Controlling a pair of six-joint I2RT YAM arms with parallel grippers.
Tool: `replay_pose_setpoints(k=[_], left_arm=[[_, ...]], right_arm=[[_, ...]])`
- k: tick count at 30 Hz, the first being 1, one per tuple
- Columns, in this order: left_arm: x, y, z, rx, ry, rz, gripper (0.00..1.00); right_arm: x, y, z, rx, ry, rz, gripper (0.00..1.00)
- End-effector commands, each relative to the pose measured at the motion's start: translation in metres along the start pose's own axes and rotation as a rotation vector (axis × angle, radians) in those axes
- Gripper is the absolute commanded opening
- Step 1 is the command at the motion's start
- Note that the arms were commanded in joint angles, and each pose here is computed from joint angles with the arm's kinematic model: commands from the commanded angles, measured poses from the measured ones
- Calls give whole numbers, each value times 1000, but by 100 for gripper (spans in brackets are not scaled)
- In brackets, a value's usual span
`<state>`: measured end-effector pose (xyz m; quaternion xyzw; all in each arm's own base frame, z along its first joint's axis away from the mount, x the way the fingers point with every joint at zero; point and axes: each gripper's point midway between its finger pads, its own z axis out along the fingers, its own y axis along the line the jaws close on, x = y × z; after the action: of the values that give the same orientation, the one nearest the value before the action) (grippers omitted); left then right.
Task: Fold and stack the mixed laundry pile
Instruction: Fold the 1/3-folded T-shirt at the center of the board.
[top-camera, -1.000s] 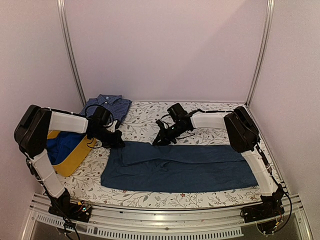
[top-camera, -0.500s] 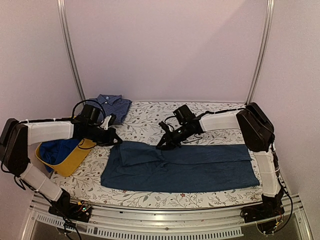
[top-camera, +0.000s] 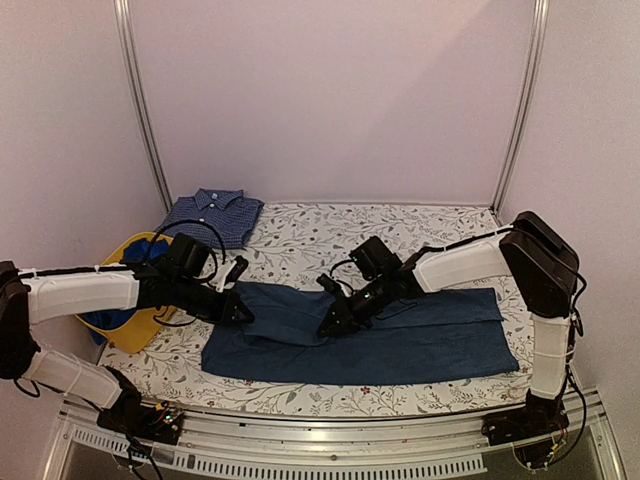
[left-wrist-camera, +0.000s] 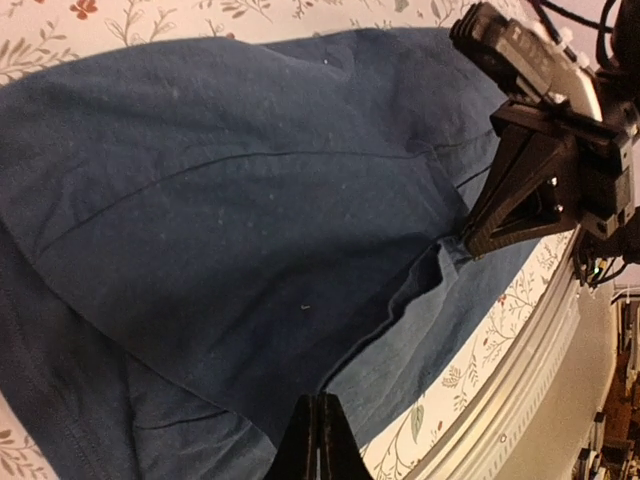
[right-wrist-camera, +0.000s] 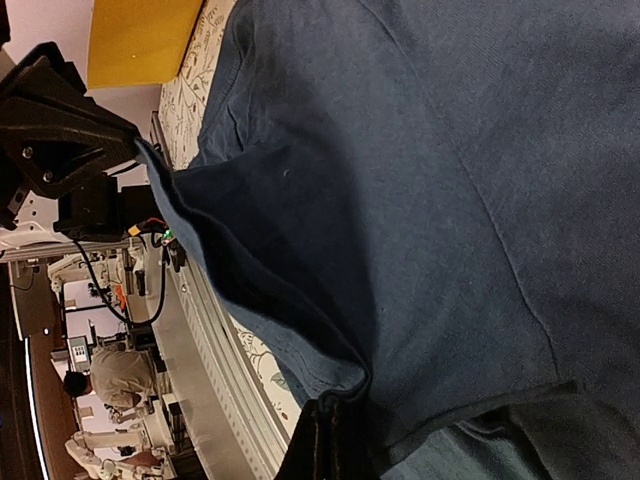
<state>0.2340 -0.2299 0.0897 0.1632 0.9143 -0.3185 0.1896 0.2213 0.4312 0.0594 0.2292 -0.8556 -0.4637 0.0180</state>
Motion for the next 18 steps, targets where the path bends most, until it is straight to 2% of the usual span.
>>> replay_pose_setpoints(k=[1,4,9,18], left_arm=[[23,-1,9,-75,98,-22,0],[41,1,13,-99,161,-81,0],[58,-8,20,-111,211,-79,0],[28,12,34,-199,139,-29,0]], right_arm=[[3,10,-10,5,-33,-42,0],[8,6,-9,11,-27,-33,0],[17,2,-6,16,-4,-20,2],[10,-11,3,48,-19,-2,2]])
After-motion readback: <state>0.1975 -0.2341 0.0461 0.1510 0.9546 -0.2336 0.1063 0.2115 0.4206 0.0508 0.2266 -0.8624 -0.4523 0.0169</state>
